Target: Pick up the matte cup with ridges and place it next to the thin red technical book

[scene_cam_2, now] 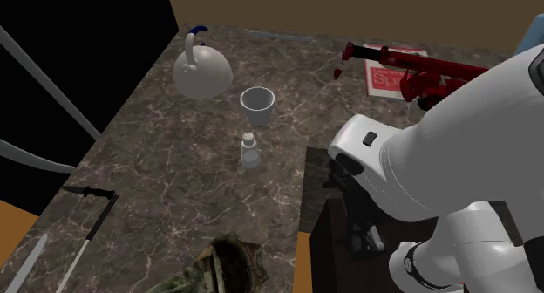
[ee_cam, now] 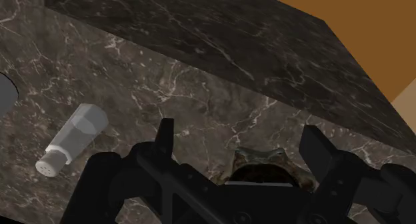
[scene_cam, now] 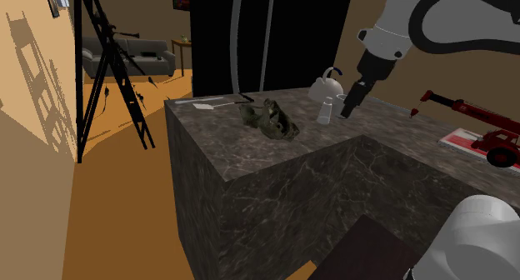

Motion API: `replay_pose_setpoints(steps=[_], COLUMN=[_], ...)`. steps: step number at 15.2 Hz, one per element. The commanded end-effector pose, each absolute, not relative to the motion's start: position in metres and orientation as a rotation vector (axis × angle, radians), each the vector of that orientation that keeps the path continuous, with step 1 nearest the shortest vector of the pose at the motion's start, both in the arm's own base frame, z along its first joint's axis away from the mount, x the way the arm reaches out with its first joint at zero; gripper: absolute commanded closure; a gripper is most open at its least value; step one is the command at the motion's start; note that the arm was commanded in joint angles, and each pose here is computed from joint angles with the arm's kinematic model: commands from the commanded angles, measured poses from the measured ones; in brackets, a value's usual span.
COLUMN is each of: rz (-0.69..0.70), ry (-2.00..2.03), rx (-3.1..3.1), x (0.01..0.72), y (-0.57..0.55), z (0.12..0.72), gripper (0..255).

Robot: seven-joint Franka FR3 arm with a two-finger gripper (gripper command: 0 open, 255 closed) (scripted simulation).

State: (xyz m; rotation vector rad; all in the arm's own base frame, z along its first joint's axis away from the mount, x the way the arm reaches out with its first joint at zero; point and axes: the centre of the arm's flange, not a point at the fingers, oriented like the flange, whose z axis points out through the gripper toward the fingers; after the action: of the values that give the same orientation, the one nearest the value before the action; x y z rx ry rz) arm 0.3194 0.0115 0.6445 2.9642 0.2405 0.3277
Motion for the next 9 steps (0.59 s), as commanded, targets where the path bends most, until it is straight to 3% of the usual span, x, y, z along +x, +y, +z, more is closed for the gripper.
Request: replay_pose_setpoints(steps=[1, 9], rz=[0.328, 0.293], ry=[0.24, 0.391], rx=[2.964, 2.949], x=[0.319, 0.354], y=[0.012, -0.089], z=[0.644, 0.631], gripper=[0, 0])
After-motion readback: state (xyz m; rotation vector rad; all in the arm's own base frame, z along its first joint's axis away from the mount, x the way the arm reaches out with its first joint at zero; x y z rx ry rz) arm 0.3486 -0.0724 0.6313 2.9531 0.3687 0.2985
